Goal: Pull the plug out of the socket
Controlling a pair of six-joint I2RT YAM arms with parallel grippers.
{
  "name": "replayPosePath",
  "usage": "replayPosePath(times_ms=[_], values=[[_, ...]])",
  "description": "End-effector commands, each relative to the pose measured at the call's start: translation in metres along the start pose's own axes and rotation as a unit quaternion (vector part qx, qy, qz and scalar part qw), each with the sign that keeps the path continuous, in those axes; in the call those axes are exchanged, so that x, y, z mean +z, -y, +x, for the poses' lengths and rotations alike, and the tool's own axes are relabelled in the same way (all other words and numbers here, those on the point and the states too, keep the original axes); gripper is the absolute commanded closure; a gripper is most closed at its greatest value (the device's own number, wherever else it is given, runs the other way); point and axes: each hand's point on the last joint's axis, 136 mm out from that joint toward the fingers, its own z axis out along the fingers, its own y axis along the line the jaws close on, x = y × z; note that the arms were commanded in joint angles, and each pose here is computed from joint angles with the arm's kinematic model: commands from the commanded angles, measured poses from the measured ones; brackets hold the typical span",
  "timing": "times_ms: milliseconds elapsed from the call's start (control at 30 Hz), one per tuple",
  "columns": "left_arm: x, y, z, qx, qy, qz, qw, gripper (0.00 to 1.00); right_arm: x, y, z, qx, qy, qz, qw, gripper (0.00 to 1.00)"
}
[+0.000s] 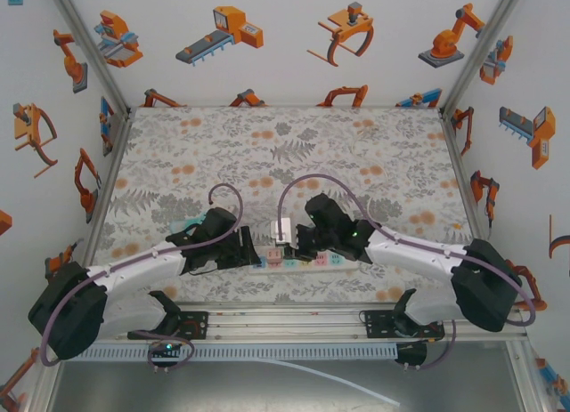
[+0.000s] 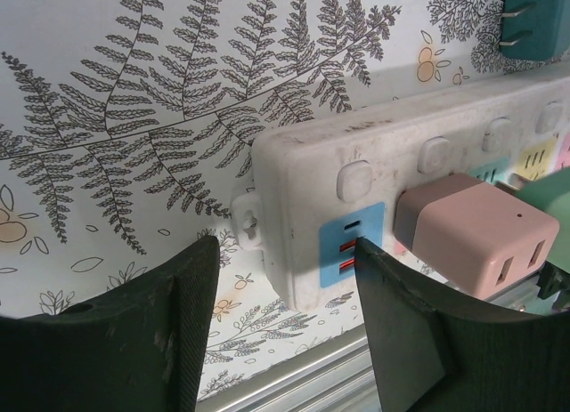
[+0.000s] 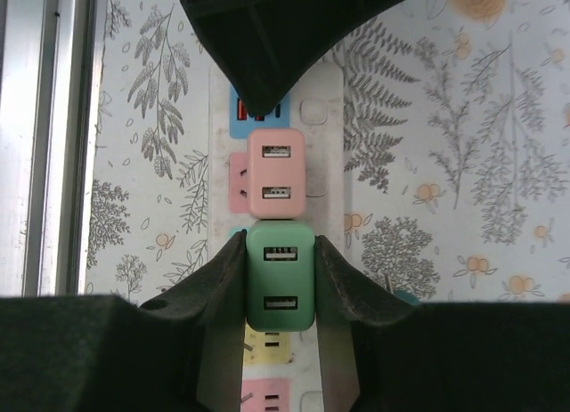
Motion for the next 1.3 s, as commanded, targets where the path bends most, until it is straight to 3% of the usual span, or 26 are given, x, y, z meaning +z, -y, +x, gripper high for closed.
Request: replayPosePath(times_ms=[0, 233, 367, 433, 567, 700, 767, 967, 1267], values=[[0.004, -0.054, 0.036, 0.005, -0.057, -0.109, 0.992, 0.41, -0.013, 0.009, -0.031, -0.018, 0.045, 0.022, 0.999, 0.87], [0.002, -0.041, 0.031, 0.014, -0.053, -0.087, 0.995, 0.41, -0.032, 0.024, -0.041, 0.006, 0.062, 0.086, 0.994, 0.89], [-0.005, -0.032, 0.022, 0.016, -0.031, -0.071, 0.997, 0.39, -0.056, 0.061, -0.057, 0.121, 0.116, 0.193, 0.967, 0.89], [-0.011, -0.028, 0.017, 0.017, -0.018, -0.065, 0.998, 0.37, -0.072, 0.086, -0.058, 0.216, 0.147, 0.259, 0.93, 0.89], [-0.03, -0.018, 0.004, 0.026, 0.01, -0.051, 0.998, 0.32, -0.096, 0.119, -0.034, 0.42, 0.189, 0.351, 0.815, 0.9], [-0.05, 0.008, -0.007, 0.064, 0.049, 0.01, 0.997, 0.31, -0.097, 0.129, -0.014, 0.528, 0.216, 0.373, 0.732, 0.91], [-0.061, 0.021, -0.011, 0.084, 0.076, 0.055, 0.992, 0.31, -0.09, 0.131, -0.004, 0.555, 0.22, 0.375, 0.709, 0.9], [-0.098, 0.053, -0.015, 0.112, 0.152, 0.173, 0.967, 0.28, -0.056, 0.135, 0.013, 0.587, 0.202, 0.361, 0.696, 0.9], [-0.115, 0.038, -0.017, 0.113, 0.19, 0.157, 0.962, 0.17, -0.003, 0.131, 0.049, 0.614, 0.159, 0.346, 0.691, 0.9]])
